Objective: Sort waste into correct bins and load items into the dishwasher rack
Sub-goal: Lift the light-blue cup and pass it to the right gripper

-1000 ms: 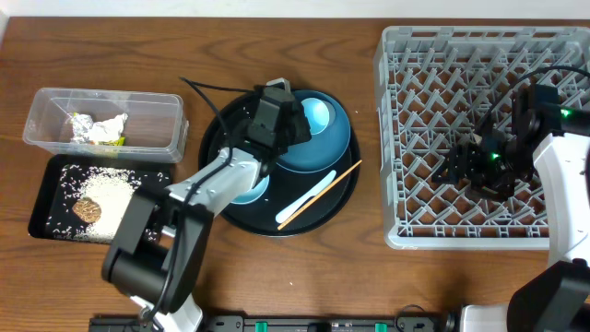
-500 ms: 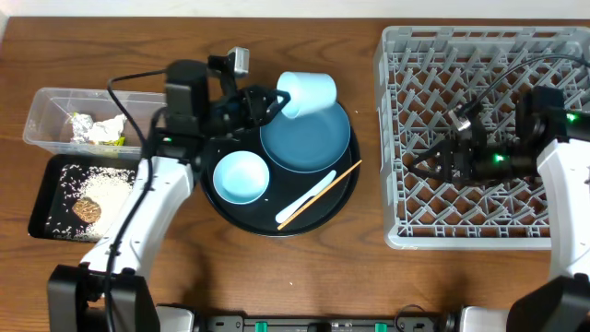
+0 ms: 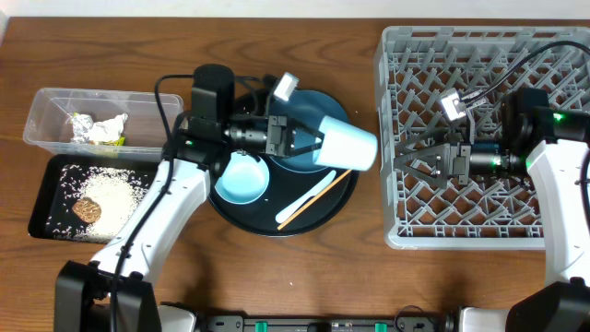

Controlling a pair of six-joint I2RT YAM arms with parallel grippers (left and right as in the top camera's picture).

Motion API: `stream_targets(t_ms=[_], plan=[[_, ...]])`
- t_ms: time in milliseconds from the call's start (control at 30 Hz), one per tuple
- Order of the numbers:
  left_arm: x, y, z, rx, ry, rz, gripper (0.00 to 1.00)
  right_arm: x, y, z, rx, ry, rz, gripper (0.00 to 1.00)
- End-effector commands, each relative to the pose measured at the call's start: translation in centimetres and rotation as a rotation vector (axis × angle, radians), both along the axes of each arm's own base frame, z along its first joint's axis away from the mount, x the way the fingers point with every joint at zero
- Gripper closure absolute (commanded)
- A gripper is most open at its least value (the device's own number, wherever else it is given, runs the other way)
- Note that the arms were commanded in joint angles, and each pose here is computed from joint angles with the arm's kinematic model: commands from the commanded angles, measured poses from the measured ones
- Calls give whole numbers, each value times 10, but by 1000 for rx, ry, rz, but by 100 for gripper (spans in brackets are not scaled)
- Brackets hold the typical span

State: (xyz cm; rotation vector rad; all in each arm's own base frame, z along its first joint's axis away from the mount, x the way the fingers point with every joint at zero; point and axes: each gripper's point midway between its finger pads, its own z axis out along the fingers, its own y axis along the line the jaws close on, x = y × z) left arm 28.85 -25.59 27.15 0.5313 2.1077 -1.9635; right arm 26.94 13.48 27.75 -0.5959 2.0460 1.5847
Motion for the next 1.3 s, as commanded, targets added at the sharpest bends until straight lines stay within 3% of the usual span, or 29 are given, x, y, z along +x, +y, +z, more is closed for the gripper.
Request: stream_targets(t_ms=[0,233,800,1267], plan=[[-9,-5,14,-30,-34,-56,94,-4,11,21,85,-130,39,20],[-6,-6,14,-25,-40,-41,94,-12,25,26,110,-193,99,16],[2,-9,32,-58,-98,-20,94,-20,44,39,188,-317,172,19],[-7,-18,32,-61,-100,-52,94,-21,49,39,190,-357,196,30]])
